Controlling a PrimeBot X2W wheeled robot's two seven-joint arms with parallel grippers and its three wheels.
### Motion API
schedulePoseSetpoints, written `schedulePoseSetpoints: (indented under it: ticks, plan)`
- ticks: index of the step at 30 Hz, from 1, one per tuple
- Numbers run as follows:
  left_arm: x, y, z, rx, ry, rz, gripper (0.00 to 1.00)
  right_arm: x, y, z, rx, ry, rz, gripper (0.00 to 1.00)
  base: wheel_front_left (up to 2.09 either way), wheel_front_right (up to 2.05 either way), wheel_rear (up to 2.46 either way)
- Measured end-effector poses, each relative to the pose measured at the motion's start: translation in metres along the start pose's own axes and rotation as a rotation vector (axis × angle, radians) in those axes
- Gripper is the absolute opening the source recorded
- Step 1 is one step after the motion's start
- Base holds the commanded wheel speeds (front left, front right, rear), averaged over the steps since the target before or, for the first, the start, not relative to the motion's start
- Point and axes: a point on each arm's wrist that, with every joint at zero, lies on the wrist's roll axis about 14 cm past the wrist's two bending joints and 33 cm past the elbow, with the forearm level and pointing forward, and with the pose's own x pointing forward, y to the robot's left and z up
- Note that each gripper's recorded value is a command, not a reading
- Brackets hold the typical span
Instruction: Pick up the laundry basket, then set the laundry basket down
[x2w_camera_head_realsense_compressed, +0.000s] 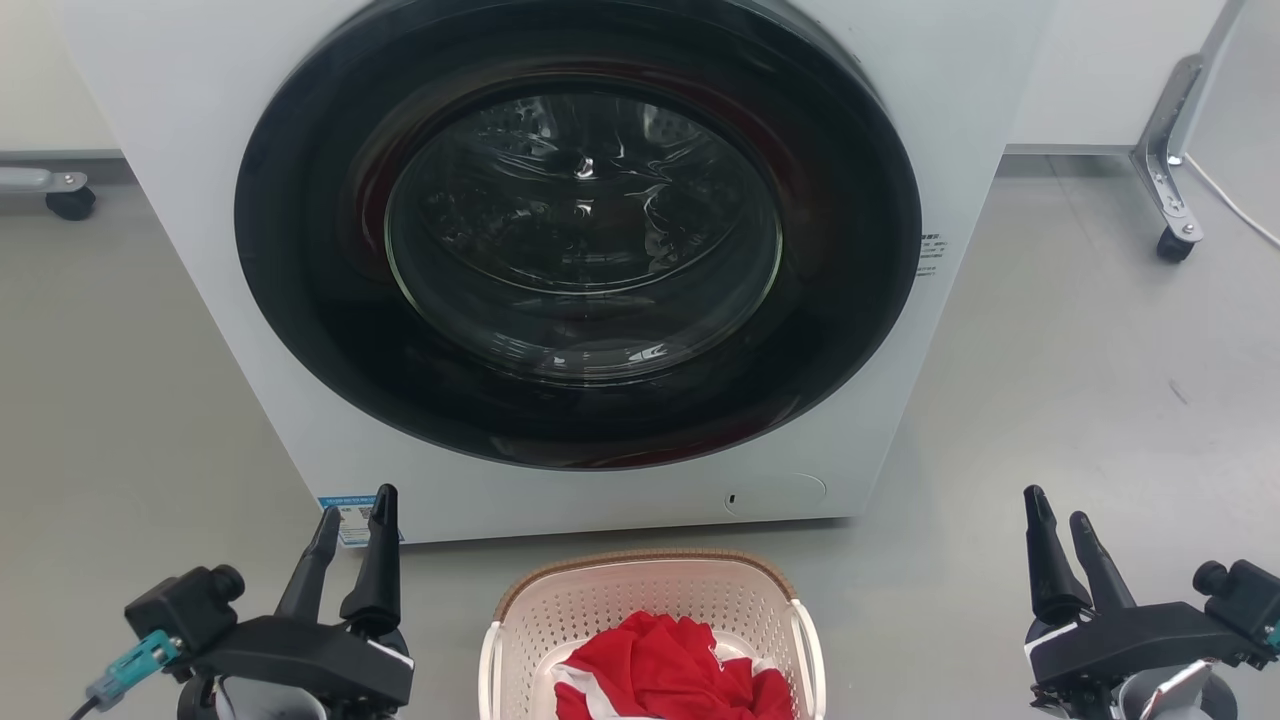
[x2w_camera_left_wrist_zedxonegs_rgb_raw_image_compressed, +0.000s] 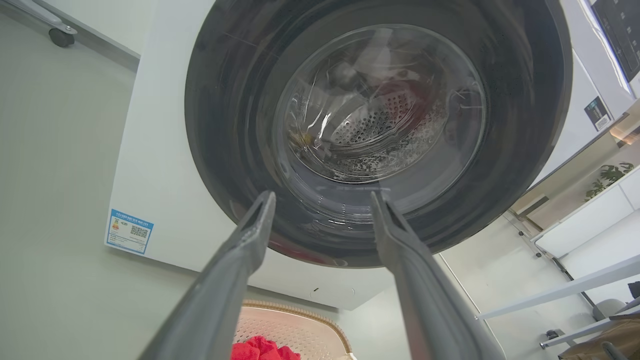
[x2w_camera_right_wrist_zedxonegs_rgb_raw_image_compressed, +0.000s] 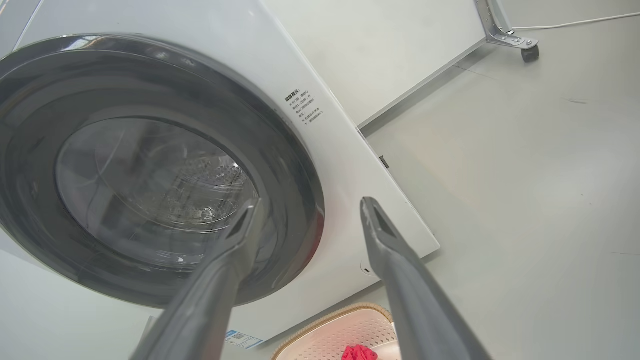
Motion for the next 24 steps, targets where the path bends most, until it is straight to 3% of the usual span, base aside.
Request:
schedulePoseSetpoints:
  ticks: [8, 24]
  plan:
    - [0.001, -0.005, -0.001, 0.131, -0.011, -0.011, 1.00, 0.002, 0.007, 0.002, -0.152, -0.013, 0.022, 1.00, 0.00, 0.00, 0.00]
    - [-0.001, -0.003, -0.005, 0.296, -0.032, 0.005, 1.00, 0.001, 0.016, 0.000, -0.374, -0.044, 0.055, 1.00, 0.00, 0.00, 0.00]
